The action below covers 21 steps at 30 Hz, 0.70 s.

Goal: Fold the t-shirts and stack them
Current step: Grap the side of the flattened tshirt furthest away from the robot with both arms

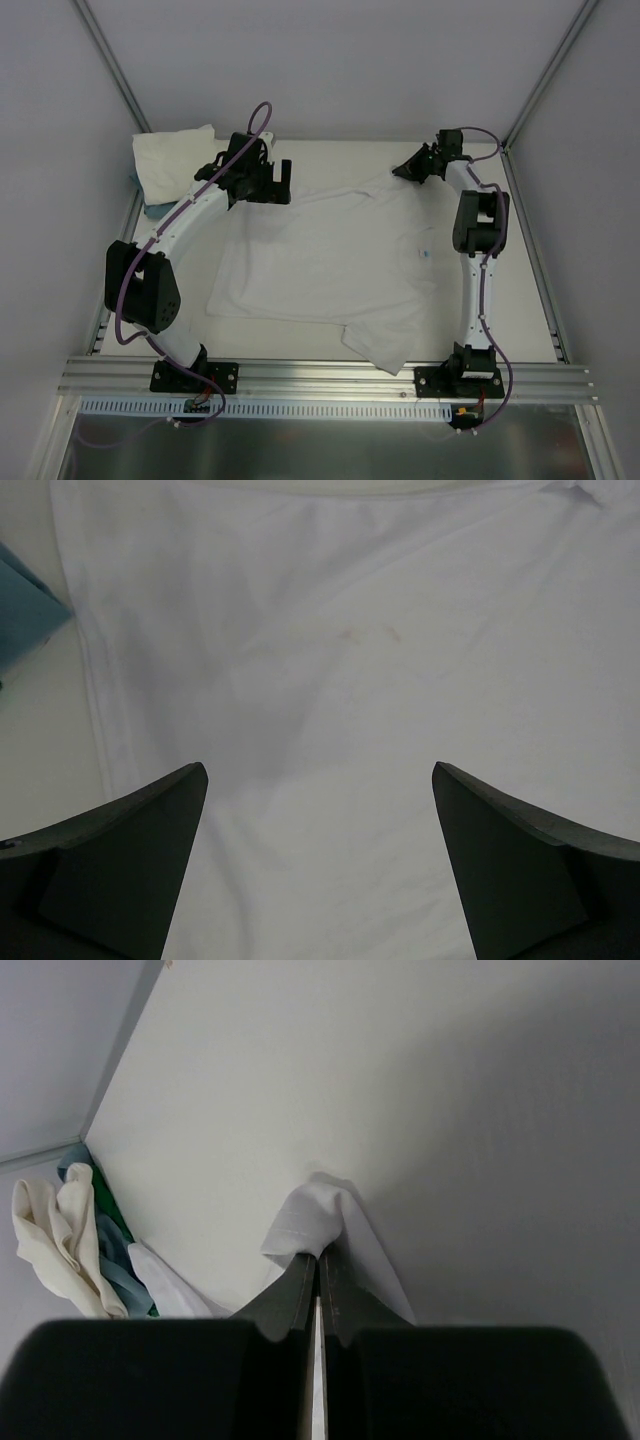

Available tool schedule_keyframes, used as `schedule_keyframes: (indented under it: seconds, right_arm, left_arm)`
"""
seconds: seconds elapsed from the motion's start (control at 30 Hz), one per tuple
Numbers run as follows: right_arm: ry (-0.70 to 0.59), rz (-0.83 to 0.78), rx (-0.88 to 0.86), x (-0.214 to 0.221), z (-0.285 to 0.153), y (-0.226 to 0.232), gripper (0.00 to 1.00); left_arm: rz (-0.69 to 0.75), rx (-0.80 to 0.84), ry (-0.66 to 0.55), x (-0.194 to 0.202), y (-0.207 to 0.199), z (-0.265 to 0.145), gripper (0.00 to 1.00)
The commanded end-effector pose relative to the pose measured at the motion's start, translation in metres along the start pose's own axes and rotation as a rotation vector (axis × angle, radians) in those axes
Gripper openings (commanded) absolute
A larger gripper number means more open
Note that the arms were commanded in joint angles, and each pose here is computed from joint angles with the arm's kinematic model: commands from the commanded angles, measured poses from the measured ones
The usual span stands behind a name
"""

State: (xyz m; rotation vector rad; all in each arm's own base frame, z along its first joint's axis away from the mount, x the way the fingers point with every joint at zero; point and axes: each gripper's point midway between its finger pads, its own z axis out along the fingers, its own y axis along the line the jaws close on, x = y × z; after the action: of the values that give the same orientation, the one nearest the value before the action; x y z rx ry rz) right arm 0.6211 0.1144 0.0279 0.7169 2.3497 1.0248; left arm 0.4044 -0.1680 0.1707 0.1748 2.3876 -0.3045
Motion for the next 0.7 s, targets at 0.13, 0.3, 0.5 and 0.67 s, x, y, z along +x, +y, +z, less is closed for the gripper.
schedule_keyframes:
  seconds: [0.13,0.3,0.5,0.67]
  right_arm:
    - [-0.082,-0.134,0.008,-0.014,-0.058,0.033,0.0]
    - [-0.075,-0.173,0.009,-0.006,-0.074,0.039,0.01]
    - [-0.051,-0.19,0.03,0.002,-0.081,0.035,0.01]
    - [-0.025,-0.201,0.063,0.008,-0.082,0.025,0.24]
  left_arm:
    - [0.004,-0.01,-0.038,-0.008,0.004,-0.008,0.99]
    - [-0.002,-0.002,-0.039,-0.007,0.003,-0.008,0.99]
    - [-0.008,0.005,-0.043,-0.009,0.001,-0.007,0.99]
    - [-0.008,0.005,-0.046,-0.01,0.001,-0.008,0.99]
